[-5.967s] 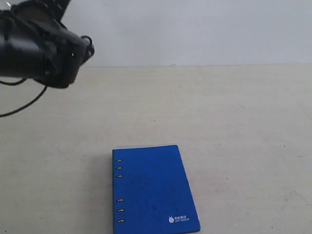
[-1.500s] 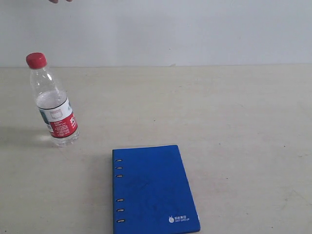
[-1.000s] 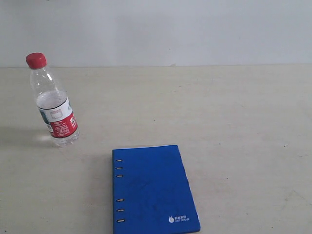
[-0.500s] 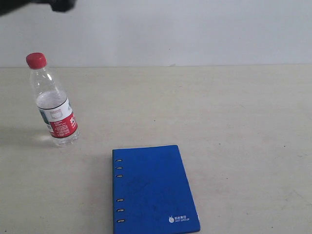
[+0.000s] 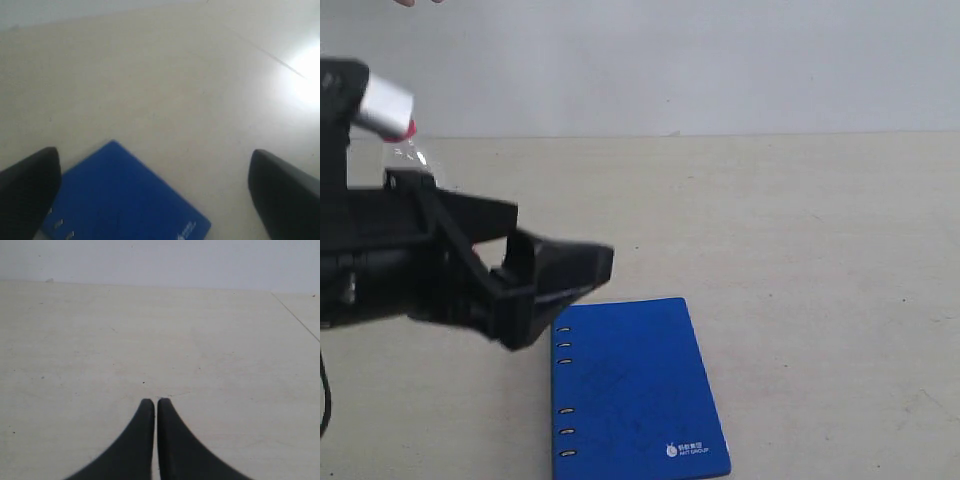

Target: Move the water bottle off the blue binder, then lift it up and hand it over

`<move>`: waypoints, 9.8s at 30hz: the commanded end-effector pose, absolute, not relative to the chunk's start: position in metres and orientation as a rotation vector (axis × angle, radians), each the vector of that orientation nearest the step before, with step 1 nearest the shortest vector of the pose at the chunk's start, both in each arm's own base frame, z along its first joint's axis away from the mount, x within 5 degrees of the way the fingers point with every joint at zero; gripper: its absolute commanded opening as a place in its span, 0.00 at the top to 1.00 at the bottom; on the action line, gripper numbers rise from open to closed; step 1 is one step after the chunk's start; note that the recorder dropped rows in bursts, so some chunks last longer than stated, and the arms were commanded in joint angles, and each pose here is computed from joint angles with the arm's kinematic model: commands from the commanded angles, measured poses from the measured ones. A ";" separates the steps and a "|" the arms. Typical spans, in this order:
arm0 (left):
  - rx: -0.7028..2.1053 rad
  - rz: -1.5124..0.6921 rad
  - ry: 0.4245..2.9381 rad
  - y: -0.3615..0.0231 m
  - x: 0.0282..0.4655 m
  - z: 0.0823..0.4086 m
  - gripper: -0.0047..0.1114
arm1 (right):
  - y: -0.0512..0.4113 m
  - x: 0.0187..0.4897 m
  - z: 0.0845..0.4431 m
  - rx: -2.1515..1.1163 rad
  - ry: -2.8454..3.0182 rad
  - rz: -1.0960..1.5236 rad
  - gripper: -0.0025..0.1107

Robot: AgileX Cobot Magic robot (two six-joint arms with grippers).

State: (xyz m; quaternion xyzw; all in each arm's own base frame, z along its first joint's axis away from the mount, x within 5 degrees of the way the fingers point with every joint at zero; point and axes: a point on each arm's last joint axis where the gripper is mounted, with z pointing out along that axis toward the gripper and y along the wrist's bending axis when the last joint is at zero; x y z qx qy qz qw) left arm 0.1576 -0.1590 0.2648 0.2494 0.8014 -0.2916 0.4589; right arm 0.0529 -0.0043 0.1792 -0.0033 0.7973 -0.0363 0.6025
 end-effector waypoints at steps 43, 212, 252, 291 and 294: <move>0.646 -0.276 2.509 -0.164 0.186 0.133 0.92 | 0.001 0.054 0.225 0.043 1.353 0.057 0.98; 0.254 -0.298 2.767 -0.168 0.234 0.106 0.92 | 0.139 0.261 0.135 -0.538 2.688 0.240 0.98; 0.494 -0.289 2.751 -0.185 0.222 0.114 0.92 | 0.196 0.247 0.120 -0.685 2.596 1.212 0.54; 0.445 -0.360 2.633 -0.187 0.228 0.119 0.92 | 0.189 0.246 0.125 -0.693 2.700 1.090 0.52; 0.492 -0.341 2.634 -0.186 0.228 0.118 0.92 | 0.187 0.247 0.123 -0.716 2.705 1.039 0.53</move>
